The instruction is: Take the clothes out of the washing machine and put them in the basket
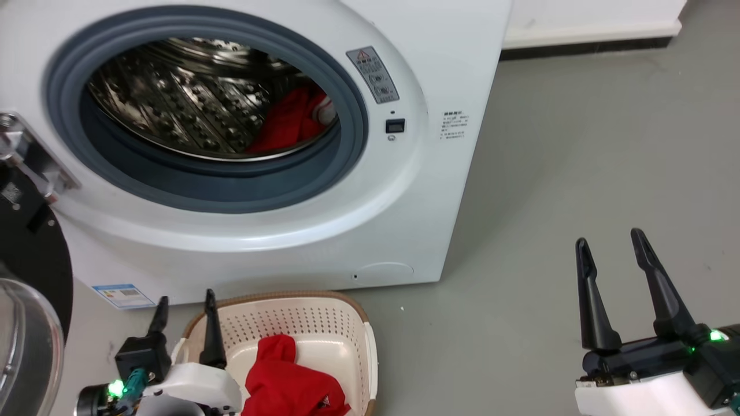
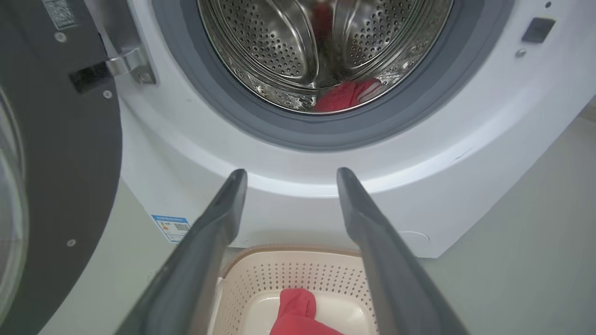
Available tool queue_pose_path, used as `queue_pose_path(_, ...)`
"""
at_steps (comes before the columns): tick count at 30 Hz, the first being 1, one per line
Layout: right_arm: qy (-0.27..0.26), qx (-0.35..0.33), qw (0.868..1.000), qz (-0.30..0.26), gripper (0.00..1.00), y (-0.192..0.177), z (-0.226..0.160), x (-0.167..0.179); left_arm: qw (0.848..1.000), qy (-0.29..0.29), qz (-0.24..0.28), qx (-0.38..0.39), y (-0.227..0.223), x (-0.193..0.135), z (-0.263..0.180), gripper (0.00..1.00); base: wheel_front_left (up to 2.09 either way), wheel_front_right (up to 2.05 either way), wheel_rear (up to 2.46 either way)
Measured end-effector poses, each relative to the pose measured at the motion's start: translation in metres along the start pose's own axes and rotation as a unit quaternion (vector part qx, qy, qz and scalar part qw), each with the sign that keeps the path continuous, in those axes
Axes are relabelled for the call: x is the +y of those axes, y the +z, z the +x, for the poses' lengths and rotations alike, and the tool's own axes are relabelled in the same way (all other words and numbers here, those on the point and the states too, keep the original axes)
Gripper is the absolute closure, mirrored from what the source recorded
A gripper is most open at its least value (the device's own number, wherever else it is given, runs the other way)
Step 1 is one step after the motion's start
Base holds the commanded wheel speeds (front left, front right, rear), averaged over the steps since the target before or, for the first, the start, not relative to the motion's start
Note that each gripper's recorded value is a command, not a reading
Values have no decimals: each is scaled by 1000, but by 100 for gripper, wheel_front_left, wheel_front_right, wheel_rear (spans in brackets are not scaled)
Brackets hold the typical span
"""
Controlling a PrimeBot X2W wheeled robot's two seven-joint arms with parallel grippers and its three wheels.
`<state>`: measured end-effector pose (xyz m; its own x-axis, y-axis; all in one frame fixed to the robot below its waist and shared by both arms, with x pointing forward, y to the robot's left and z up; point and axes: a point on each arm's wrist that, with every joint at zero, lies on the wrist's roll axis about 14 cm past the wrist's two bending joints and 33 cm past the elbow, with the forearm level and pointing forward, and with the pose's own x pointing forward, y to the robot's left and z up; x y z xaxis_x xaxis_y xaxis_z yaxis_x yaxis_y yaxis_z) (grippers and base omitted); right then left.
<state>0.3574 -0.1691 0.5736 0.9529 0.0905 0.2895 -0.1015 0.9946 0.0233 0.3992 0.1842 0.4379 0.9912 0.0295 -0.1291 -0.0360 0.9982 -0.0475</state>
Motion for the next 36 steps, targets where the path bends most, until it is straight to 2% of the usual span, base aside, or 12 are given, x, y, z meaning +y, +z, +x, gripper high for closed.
queue_pose_path(8,0,-12,1000,-1,0,10,-7,1,996,8,16,-90,56,4,-11,0,0,0,0)
queue_pose_path(14,-3,-10,1000,-1,0,10,-10,0,994,-11,23,-109,68,-3,-9,0,0,0,0)
queue_pose_path(19,-7,-6,1000,-1,0,7,-9,-3,995,-21,26,-97,62,-7,6,0,0,0,0)
queue_pose_path(26,-13,-8,1000,-5,0,3,9,-10,994,-35,35,-94,66,-8,60,0,0,0,0)
queue_pose_path(36,-25,15,1000,0,0,-27,37,-23,993,-74,68,-65,61,-23,171,0,0,0,0)
